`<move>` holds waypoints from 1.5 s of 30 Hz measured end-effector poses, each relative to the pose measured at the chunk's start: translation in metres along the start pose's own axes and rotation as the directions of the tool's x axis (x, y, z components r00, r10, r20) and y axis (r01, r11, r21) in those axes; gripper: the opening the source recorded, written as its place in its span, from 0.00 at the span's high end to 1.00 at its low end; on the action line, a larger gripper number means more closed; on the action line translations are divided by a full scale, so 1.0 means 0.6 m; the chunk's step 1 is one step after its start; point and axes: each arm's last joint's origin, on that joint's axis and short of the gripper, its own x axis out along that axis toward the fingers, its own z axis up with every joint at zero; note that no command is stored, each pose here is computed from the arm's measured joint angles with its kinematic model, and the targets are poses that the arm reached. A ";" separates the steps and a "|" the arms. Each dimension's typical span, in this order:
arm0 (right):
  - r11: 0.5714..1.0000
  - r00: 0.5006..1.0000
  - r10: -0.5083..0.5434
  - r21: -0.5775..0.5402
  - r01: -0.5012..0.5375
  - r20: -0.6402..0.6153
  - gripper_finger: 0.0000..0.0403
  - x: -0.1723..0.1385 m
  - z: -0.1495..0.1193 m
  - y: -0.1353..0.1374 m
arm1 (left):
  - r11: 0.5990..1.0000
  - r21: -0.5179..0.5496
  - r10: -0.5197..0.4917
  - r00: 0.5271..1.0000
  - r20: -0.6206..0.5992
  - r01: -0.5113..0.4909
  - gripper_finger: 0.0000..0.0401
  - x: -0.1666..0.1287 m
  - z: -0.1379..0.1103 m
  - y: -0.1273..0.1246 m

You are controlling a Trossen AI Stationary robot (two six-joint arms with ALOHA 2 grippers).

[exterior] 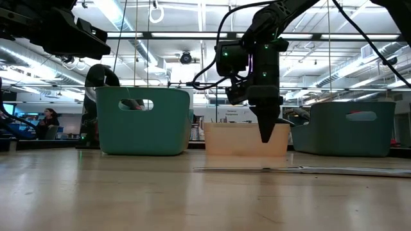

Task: Pick & Place Kitchen Items
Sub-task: Adjust the orange bin, then put the silver knife into the orange bin

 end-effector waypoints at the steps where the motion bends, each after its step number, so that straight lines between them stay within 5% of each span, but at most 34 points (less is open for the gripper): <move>1: 1.000 1.000 0.002 0.001 -0.002 0.000 0.90 0.000 0.000 0.000 | 1.000 0.000 0.000 1.000 0.000 0.000 0.96 0.000 0.000 0.000; 21: 0.996 1.000 -0.001 -0.084 -0.002 -0.030 0.89 0.000 -0.005 0.000 | 1.000 0.002 0.000 1.000 0.000 0.000 0.96 0.000 0.000 0.000; 32: 0.995 1.000 0.018 -0.102 -0.019 -0.019 0.67 -0.005 -0.005 0.005 | 1.000 0.002 0.000 1.000 0.000 0.000 0.96 0.000 0.000 0.000; 41: 0.993 0.987 -0.062 -0.086 0.076 0.147 0.53 -0.073 -0.016 0.005 | 1.000 0.002 0.000 1.000 0.001 0.000 0.96 0.000 0.000 0.000; 45: 0.980 0.940 -0.168 -0.055 0.193 0.296 0.52 -0.127 -0.033 0.026 | 1.000 0.002 0.001 1.000 0.001 -0.001 0.96 0.000 0.000 0.000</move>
